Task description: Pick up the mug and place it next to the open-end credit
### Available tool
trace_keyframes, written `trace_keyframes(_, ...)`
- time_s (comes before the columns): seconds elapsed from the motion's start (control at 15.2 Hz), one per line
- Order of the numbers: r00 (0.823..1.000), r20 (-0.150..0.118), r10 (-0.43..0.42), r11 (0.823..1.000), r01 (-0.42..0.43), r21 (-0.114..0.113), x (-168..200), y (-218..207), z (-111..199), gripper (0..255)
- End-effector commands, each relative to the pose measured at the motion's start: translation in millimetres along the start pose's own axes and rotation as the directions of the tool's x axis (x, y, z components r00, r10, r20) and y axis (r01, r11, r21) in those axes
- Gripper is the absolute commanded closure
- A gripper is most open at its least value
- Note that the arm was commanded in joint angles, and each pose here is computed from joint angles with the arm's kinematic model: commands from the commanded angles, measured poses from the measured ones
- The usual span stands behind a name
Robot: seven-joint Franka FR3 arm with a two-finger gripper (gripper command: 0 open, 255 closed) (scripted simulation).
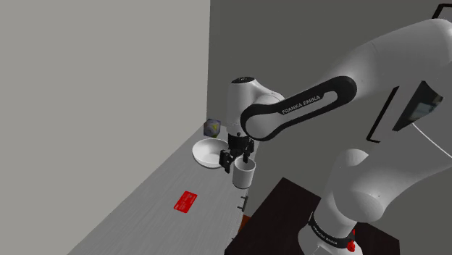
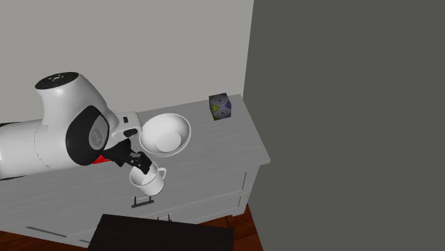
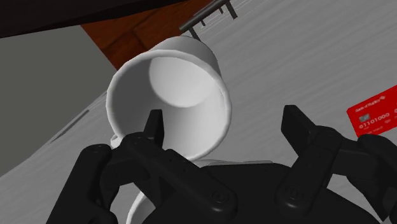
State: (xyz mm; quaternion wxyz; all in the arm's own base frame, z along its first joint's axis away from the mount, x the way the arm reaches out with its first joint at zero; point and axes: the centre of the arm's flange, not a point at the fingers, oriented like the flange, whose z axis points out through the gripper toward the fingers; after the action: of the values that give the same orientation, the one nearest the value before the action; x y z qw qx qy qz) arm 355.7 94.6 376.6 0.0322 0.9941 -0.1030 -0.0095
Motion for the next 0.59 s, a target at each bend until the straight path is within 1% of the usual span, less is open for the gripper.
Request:
trace_keyframes(0.0,1.0,0.002,0.0,1.0,0.0,-0.001,0,-1,-23,0)
trace_keyframes(0.07,1.0,0.002,0.0,1.0,0.0,-0.001,0,-1,-33,0)
trace_keyframes(0.53,1.0,0.002,0.0,1.0,0.0,-0.001,0,-1,-33,0)
